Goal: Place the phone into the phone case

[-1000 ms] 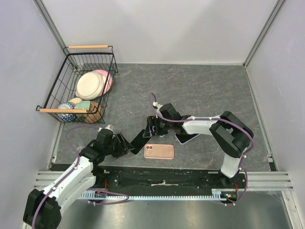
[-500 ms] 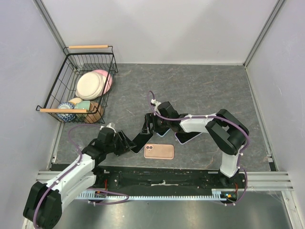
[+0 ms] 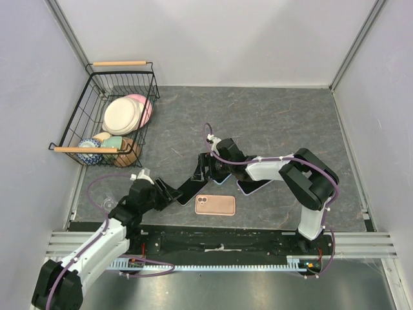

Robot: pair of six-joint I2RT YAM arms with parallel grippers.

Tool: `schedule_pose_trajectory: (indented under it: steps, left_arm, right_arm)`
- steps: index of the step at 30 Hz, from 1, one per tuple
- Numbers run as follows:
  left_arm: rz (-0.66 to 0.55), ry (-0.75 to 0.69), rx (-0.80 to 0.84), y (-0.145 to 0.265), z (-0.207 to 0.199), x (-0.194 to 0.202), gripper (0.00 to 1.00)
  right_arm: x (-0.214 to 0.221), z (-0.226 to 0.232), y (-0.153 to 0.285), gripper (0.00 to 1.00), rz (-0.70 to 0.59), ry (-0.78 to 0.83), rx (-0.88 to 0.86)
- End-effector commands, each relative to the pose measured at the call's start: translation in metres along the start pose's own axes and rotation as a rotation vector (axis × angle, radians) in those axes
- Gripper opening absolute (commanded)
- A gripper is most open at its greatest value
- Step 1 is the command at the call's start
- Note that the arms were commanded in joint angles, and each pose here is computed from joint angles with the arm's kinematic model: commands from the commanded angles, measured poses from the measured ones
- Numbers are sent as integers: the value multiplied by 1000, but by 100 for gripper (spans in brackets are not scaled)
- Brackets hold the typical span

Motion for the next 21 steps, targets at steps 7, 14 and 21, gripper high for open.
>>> schedule_pose_trajectory:
  steps: [7, 14, 21]
  left_arm:
    - [-72, 6, 154, -6, -27, -11, 51]
    - [-81, -23, 223, -2, -39, -13, 47]
    - [-84, -64, 298, 5, -47, -12, 46]
  right_arm:
    - [24, 11, 8, 83, 87, -64, -72]
    - [25, 12, 10, 83, 85, -67, -82]
    - [29, 13, 9, 83, 84, -83, -98]
Point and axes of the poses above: each gripper's point midway between its finger pads, its own y axis back along the fingers, its own z axis along the line the jaws close on, x = y × z, the point moved 6 cm from there along y, back along the fingers, and after that the axes turned 13 degrees about y, right-handed, at the moved point
